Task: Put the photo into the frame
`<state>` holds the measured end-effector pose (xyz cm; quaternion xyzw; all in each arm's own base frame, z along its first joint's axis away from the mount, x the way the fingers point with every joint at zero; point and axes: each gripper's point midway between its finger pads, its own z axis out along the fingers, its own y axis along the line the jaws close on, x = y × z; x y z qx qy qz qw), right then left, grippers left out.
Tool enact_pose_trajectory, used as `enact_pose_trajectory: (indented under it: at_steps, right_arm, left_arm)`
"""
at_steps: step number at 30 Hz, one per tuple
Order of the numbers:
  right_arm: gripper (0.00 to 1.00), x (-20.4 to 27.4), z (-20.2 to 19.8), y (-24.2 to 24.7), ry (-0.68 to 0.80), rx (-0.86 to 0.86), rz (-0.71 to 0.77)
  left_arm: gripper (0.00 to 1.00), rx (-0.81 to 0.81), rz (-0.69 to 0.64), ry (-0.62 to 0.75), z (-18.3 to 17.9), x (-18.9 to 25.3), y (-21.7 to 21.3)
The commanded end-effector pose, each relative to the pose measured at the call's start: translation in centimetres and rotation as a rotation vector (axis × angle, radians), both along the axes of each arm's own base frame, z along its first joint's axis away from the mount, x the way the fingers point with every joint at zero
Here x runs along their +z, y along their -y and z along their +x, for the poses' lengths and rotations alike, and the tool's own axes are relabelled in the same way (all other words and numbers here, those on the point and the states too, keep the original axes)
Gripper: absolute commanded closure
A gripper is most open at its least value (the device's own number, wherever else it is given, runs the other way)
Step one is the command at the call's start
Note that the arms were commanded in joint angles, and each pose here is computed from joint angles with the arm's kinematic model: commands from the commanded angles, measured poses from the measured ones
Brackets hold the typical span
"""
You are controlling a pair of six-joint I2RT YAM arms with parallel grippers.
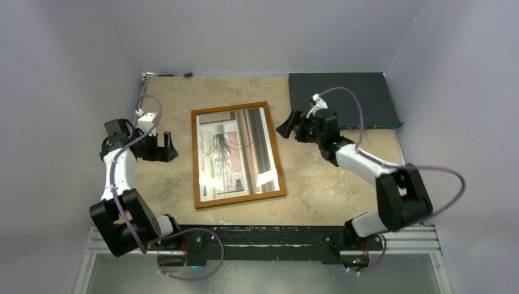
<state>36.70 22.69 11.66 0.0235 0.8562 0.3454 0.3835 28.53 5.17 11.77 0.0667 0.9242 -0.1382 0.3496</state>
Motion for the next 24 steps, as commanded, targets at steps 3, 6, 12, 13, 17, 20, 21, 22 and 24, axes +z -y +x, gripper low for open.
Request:
enact_pose_trajectory:
  at_steps: [3, 6, 12, 13, 17, 20, 21, 22, 24]
  right_arm:
    - [0.01, 4.2, 1.0, 11.8, 0.168, -0.516, -0.298]
    - [0.01, 2.9, 0.8, 16.3, 0.225, -0.681, -0.456]
    - [0.01, 0.7, 0.8, 21.2, 0.202, -0.793, -0.622]
    - [0.01, 1.3, 0.8, 21.9, 0.232, -0.82, -0.616]
    - [0.01, 3.2, 0.2, 24.2, 0.393, -0.87, -0.574]
    - [0.01, 3.5, 0.2, 25.4, 0.481, -0.871, -0.561]
    - [0.01, 3.3, 0.3, 25.5, 0.505, -0.86, -0.563]
    - [0.01, 2.9, 0.4, 25.6, 0.519, -0.856, -0.564]
    - [0.01, 2.4, 0.6, 25.8, 0.549, -0.853, -0.549]
  left_arm:
    - [0.0, 0.116, -0.045, 0.283, 4.5, 0.7, -0.5]
    - [0.0, 0.126, -0.075, 0.347, 6.0, -1.0, 0.4]
    - [0.0, 0.079, -0.104, 0.46, 9.1, -2.2, 4.3]
    - [0.0, 0.073, -0.119, 0.496, 9.5, -1.8, 4.7]
    - [0.0, 0.054, -0.13, 0.579, 10.9, -1.8, 5.7]
    - [0.0, 0.07, -0.14, 0.601, 11.3, -2.9, 5.7]
    - [0.0, 0.077, -0.136, 0.621, 11.3, -3.1, 5.6]
    - [0.0, 0.09, -0.126, 0.646, 11.2, -3.1, 5.5]
    - [0.0, 0.149, -0.085, 0.695, 11.1, -2.8, 4.5]
